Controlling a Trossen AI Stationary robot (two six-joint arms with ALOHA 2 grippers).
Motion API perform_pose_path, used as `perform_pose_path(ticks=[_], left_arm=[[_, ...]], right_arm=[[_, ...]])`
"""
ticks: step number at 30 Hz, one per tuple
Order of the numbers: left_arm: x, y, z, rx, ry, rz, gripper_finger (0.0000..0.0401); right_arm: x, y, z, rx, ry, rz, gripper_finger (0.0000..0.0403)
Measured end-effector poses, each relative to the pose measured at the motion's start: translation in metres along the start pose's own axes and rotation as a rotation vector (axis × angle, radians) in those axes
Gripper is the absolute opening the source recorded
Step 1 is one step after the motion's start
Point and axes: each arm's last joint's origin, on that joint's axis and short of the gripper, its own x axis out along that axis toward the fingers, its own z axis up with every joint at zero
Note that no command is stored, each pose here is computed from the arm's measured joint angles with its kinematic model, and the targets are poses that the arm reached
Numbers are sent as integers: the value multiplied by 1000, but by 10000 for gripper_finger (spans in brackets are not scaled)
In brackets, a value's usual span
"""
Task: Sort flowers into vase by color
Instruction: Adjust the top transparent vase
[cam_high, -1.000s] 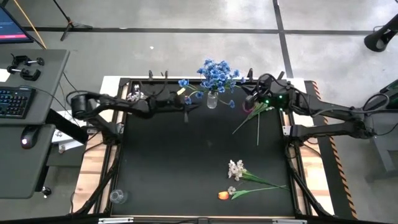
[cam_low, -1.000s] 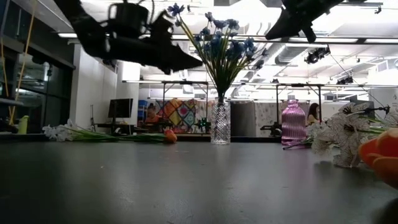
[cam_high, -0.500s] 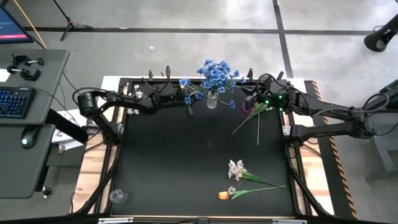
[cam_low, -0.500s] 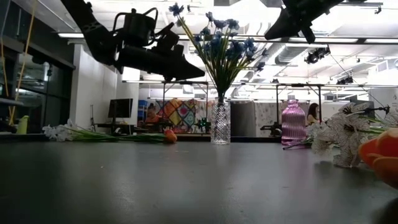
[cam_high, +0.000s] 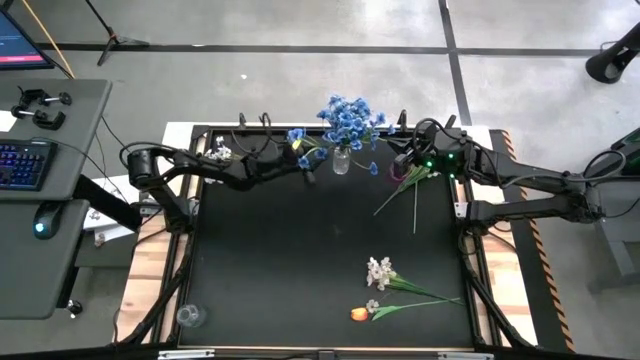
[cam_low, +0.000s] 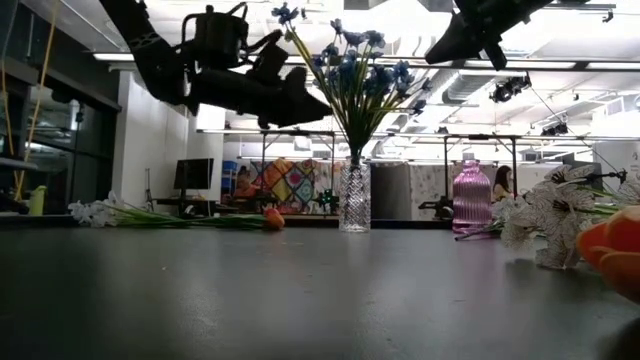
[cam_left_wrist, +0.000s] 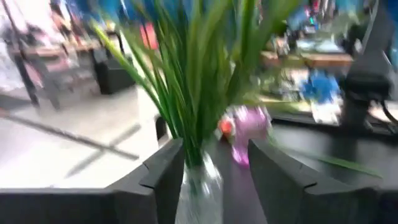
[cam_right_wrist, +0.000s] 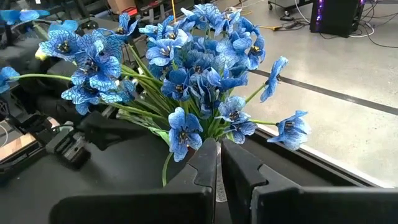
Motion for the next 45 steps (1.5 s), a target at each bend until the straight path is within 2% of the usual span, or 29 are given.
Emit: perform_pose_path(ticks=[5,10,13,17,21,27,34,38,45], left_arm=[[16,-1,-13,15,30,7,183],[22,-7,-11,-19,-2,-2,184],[22,-12,-8,15,-13,22,178],[21,-15,-2,36,-62,54,148],[20,-15,-3,35,-56,97,107],[20,-16,-2,34,-59,98,59],[19,-21,0,41,-70,110,34],[18,-20,2,34,-90,121,5],[20,-12,0,12,-76,142,1]], right_arm=[[0,0,0,0,0,0,12],[0,0,0,18,1,1,12],[0,0,0,18,1,1,12],[0,0,0,18,1,1,12],[0,0,0,18,1,0,12],[0,0,0,18,1,0,12],[1,0,-1,13,12,-5,12],[6,1,-4,8,27,-11,12],[17,4,-8,30,61,-25,12]])
